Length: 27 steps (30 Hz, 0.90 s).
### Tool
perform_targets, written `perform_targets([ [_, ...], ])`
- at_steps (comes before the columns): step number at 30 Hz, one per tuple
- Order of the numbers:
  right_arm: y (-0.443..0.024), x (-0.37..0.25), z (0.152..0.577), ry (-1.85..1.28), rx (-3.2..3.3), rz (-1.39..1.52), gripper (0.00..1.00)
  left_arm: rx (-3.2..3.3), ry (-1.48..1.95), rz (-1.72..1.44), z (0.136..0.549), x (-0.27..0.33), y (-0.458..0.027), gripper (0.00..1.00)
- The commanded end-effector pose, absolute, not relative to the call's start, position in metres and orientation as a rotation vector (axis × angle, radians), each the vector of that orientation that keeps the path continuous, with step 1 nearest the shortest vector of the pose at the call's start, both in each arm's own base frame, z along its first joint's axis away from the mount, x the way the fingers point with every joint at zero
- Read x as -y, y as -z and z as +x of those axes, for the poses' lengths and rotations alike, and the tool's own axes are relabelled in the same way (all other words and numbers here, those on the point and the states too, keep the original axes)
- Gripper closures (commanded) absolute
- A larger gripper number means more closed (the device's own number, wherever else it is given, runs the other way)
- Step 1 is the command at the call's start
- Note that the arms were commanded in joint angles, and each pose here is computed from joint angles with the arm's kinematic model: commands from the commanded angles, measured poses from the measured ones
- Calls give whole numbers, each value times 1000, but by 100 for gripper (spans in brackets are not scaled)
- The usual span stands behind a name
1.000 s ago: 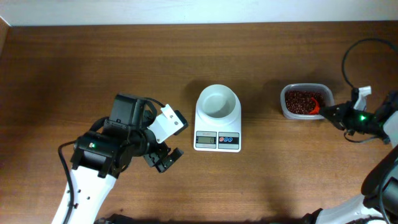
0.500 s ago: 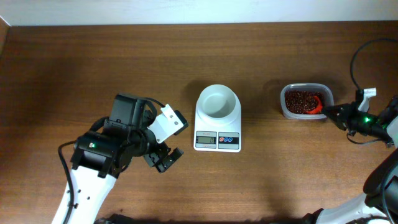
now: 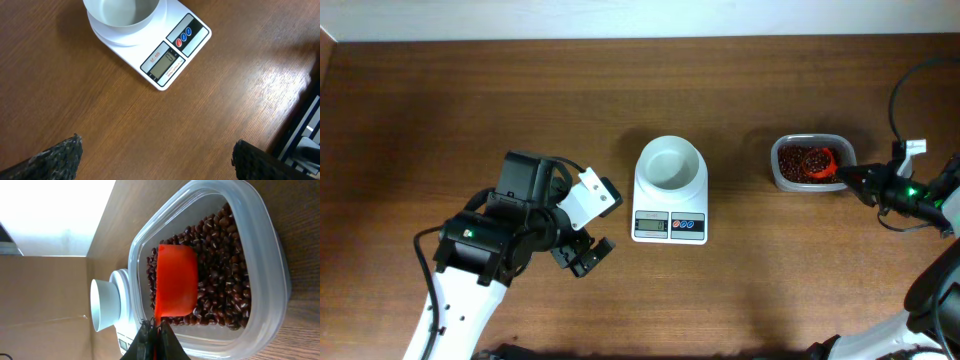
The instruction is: Scoop and weigh 50g on scale
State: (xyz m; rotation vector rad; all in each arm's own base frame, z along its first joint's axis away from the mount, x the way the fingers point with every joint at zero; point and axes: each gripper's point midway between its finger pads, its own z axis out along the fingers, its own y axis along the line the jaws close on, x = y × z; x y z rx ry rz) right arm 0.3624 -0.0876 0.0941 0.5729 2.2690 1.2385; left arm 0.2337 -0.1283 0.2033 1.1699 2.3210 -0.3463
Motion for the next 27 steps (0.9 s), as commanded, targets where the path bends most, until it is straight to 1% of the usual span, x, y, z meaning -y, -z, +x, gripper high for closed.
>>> perform_targets([
  [1, -95, 86, 361, -1283, -2237, 573, 96, -2304, 361, 1190, 233, 130, -204, 1],
  [11, -105, 100, 357, -1326, -2154, 609, 96, -2304, 361, 1190, 233, 130, -204, 1],
  [16, -105, 100, 358, -1299, -2158, 555, 96, -2304, 361, 1190, 233, 130, -204, 1],
  [27, -95, 98, 350, -1279, -2219, 597, 96, -2304, 361, 1190, 233, 130, -204, 1],
])
